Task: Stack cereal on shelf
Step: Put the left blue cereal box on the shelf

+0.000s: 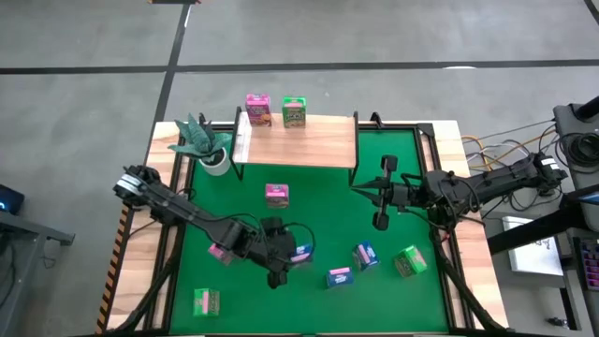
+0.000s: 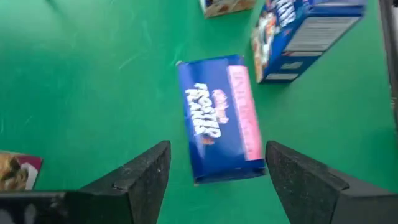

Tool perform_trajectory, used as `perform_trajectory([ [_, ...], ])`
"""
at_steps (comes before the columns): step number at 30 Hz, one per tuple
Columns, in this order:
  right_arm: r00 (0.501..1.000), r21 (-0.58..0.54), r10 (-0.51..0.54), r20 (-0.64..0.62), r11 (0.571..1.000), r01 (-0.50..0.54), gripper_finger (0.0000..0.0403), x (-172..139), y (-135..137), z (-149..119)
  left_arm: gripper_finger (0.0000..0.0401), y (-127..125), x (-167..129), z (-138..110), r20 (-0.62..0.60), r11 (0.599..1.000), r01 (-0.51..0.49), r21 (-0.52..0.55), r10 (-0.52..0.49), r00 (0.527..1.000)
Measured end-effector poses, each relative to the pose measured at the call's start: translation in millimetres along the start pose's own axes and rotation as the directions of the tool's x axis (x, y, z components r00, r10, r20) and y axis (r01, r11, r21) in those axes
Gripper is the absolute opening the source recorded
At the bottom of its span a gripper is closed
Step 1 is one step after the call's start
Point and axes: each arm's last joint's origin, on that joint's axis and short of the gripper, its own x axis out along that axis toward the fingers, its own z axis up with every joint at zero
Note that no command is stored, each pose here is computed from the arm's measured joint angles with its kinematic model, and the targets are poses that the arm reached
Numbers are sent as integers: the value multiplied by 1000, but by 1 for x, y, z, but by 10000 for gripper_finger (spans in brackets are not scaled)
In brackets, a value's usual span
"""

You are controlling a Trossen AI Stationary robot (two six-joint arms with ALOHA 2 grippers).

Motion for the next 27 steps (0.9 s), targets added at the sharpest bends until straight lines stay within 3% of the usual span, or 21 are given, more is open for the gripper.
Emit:
perform_trajectory([
  [15,1000,13,8,-15,1000,-7,13,0,1,-1,244,13,19,-5,32,995,75,-61,-73,997],
  [27,1000,35,9,-24,999,-8,13,0,1,-2,147,16,20,-5,25,990,127,-58,-126,992],
])
